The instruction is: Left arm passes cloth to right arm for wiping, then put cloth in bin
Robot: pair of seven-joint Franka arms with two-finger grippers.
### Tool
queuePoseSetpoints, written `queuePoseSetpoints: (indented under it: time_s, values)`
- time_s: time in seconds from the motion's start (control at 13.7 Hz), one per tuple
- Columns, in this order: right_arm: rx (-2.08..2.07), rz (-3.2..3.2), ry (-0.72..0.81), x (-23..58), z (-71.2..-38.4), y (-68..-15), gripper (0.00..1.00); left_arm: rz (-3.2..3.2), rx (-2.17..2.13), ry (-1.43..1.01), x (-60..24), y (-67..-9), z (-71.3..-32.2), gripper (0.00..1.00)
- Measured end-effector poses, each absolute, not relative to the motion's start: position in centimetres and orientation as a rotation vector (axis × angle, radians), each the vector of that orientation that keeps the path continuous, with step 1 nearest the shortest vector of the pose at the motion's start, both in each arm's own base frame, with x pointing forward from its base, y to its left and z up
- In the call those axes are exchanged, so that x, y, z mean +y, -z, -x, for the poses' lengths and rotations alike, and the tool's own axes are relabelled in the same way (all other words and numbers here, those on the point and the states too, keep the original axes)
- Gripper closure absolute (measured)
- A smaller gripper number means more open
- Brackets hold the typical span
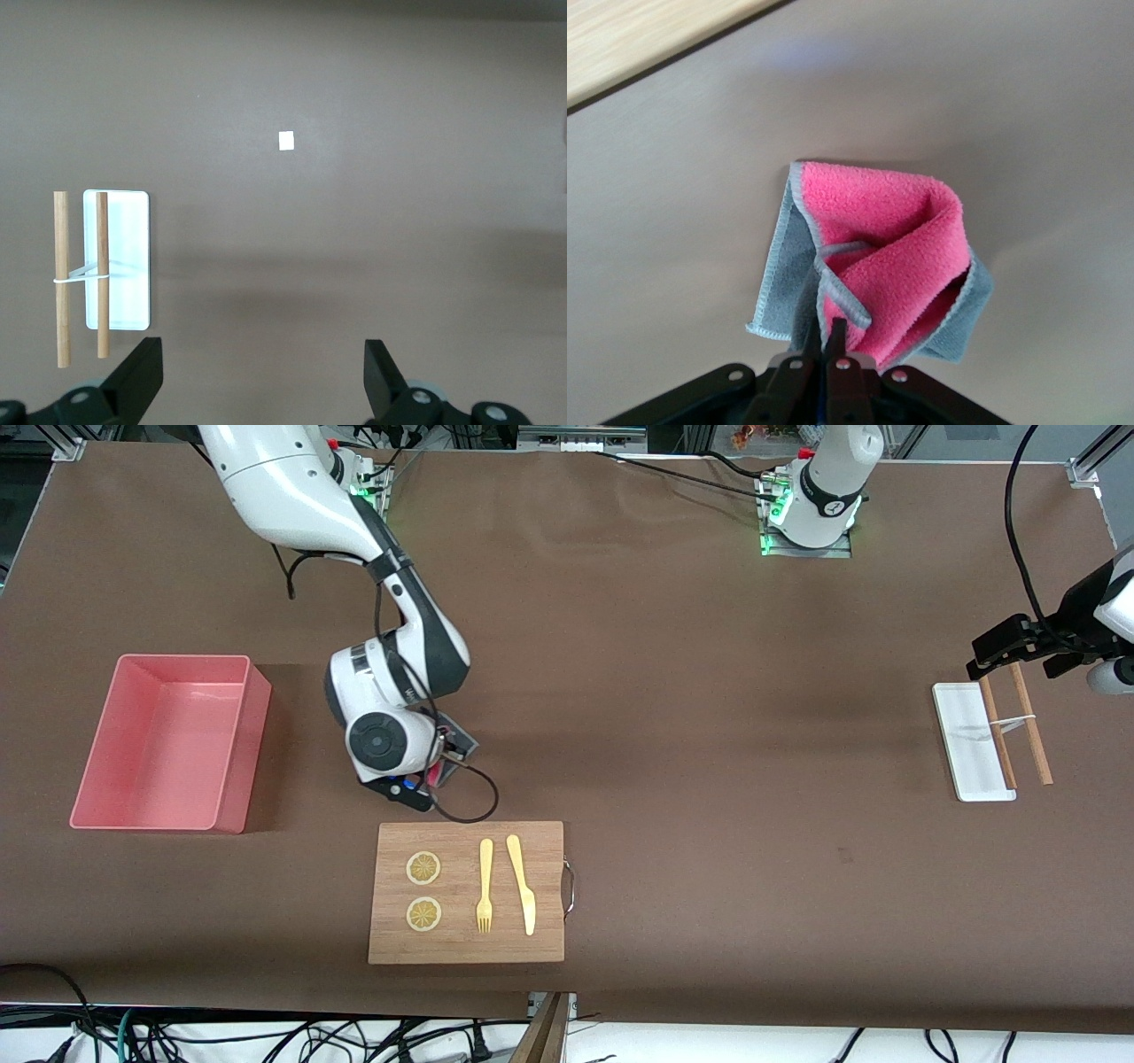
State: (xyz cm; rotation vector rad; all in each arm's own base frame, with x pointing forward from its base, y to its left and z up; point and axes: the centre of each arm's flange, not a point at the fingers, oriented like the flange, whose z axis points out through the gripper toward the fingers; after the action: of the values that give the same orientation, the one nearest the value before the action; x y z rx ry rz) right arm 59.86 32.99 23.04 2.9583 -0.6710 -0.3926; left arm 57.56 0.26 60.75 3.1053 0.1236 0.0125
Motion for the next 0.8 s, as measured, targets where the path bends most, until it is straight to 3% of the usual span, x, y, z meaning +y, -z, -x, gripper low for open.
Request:
queuePoseSetpoints:
  time_s: [0.51,0.8]
  values:
    - [-0.78,-3.008,0.288,42.3,-55.5,-23.2,1.0,-3.107,0.116,0.048,0.0,-60.1,-57.4,0.0]
    - [-0.675,-3.006,0.321,41.1,-55.8,-22.8,1.0,-3.107,0.116,0.05,0.0,-60.1,-57.4,0.0]
